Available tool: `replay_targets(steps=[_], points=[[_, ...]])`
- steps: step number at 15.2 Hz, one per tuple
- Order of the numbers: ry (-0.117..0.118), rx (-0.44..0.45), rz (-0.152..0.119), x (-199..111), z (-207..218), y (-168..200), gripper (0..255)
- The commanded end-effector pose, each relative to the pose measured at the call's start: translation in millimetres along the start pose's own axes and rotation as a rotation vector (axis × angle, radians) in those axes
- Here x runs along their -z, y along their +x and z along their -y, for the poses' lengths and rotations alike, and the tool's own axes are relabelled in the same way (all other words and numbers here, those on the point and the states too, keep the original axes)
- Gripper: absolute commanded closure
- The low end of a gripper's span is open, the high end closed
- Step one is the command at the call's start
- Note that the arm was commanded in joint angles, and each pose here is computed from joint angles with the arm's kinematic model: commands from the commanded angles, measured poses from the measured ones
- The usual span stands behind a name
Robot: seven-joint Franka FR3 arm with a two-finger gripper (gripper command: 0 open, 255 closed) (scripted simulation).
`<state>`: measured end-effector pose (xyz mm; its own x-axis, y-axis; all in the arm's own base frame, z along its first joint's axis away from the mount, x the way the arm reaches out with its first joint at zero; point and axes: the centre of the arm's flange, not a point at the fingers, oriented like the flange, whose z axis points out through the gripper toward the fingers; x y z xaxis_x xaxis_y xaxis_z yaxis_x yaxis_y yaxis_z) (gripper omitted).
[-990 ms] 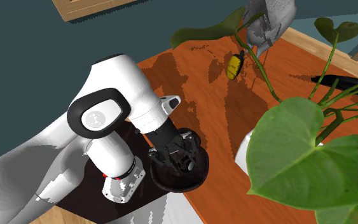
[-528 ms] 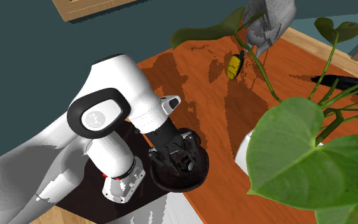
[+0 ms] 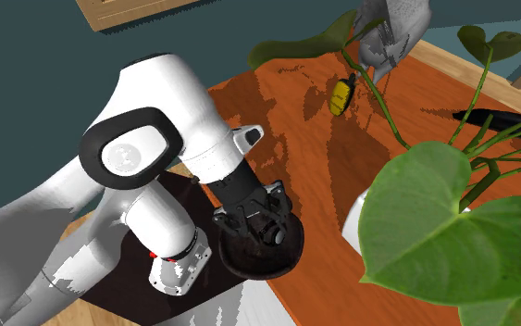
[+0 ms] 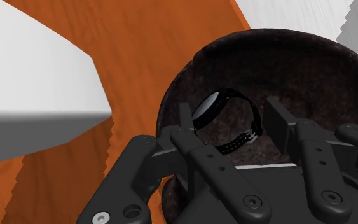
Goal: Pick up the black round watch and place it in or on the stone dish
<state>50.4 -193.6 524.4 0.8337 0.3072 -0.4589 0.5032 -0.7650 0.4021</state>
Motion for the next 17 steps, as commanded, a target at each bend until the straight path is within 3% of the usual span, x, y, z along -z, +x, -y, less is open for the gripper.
replay_targets(steps=[1,17], points=[[0.0,0.0,0.0,8.9,-3.7,-4.4,255],[0.0,0.0,0.0,73.3,-36.4,-41.6,255]])
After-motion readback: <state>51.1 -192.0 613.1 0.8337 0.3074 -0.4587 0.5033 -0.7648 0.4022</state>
